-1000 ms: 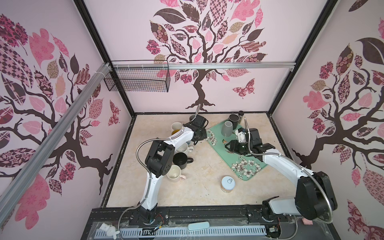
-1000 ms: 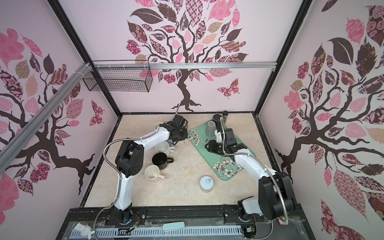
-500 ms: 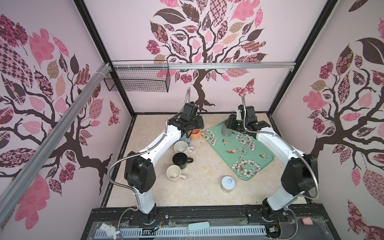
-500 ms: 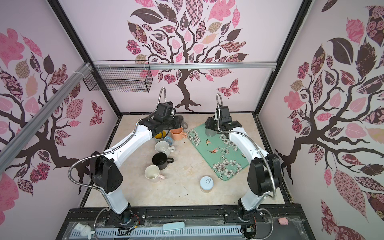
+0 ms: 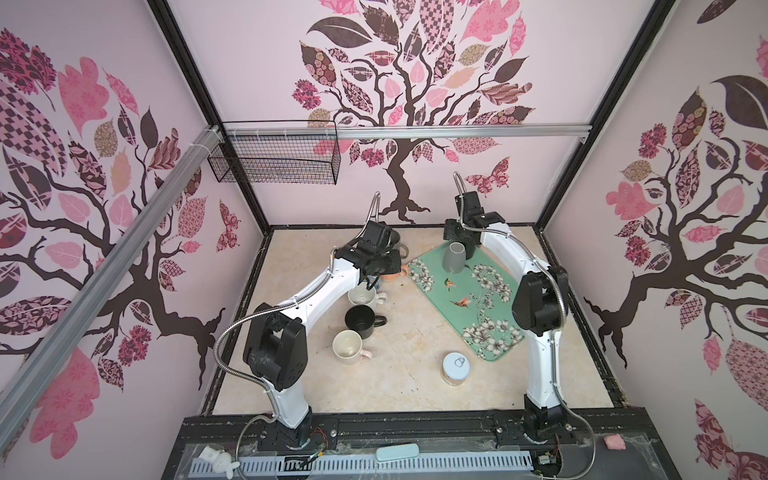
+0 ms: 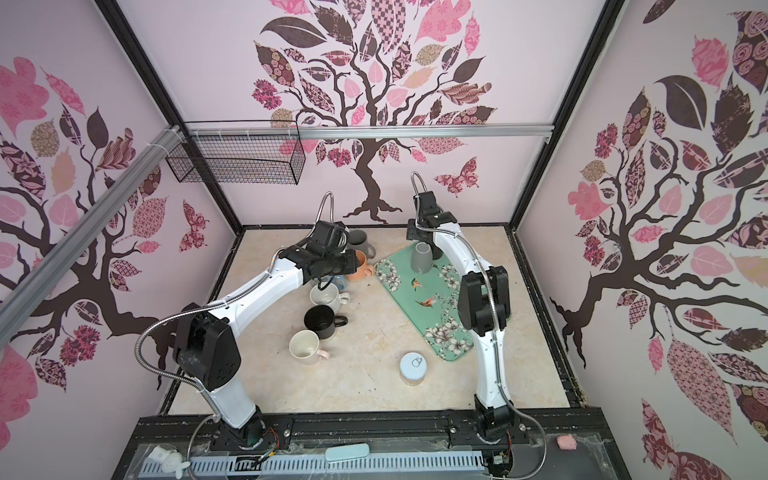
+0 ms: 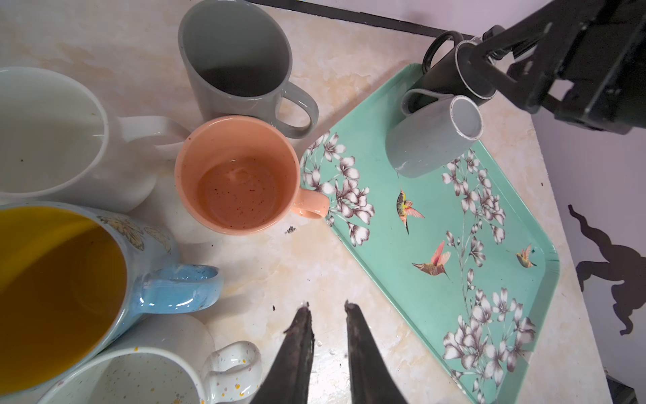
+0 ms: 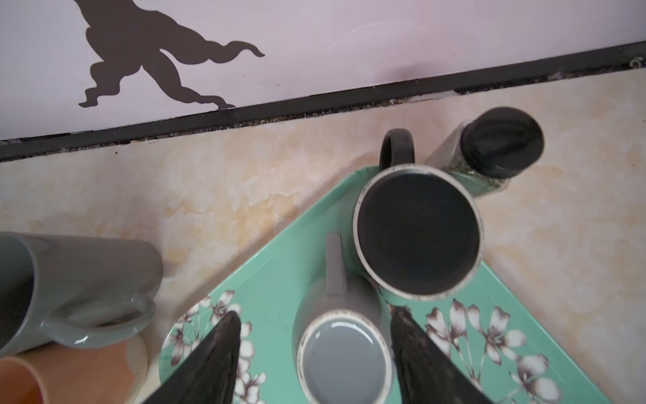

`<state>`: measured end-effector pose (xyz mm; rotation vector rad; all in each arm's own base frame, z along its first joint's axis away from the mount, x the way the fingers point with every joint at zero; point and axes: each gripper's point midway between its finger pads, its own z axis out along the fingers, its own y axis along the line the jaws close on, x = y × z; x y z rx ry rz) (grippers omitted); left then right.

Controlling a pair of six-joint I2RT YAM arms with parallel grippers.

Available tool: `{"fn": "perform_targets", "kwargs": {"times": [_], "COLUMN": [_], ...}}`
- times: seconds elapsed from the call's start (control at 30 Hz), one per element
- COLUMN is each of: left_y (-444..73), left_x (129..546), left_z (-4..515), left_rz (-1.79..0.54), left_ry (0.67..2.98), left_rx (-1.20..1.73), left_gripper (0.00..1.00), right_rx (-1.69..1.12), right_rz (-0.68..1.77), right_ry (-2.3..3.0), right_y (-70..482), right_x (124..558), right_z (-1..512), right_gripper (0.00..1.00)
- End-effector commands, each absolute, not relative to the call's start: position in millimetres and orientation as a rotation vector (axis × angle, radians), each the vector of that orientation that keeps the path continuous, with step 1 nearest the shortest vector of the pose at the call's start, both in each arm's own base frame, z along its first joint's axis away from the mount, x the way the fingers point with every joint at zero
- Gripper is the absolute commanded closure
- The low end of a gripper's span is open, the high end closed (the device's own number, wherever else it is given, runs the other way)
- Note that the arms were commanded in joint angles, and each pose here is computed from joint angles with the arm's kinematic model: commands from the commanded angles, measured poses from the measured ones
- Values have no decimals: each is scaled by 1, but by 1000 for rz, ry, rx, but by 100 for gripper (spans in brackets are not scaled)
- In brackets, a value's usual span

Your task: Turn the mug right side up

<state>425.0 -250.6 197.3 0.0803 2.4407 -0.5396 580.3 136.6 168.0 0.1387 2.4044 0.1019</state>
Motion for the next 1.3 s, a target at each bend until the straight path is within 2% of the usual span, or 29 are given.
{"fn": "perform_targets", "kwargs": {"times": [0.0, 0.27, 0.53, 0.77, 1.0, 1.17, 1.27], "left_y": [-244, -241, -241, -245, -253, -283, -308], "left_x": [429, 432, 430, 428, 420, 402, 386], "left_z": [186, 172, 163, 161, 169, 179, 183], "left_rz": [-557, -520, -531, -569, -607, -631, -660], "left_ry": [2456, 2478, 2484, 2483, 2463, 2438, 2421], "left_rx": [71, 75, 70, 63, 100, 230, 339], "left_gripper": [79, 78, 78, 78, 78, 78, 78], "right_rx": [108, 49, 36, 6, 49, 116, 193], "right_rz": [16, 93, 99, 130, 196, 204, 314], "right_ry": [2486, 2532, 2589, 2623, 2656, 2665, 2682], "right_y": [130, 143, 142, 142, 141, 129, 120], "right_x": [579, 579, 565, 539, 506, 490, 488], "right_z": [148, 130, 115, 113, 119, 120, 119], "right_gripper": [31, 50, 54, 62, 64, 60, 60]}}
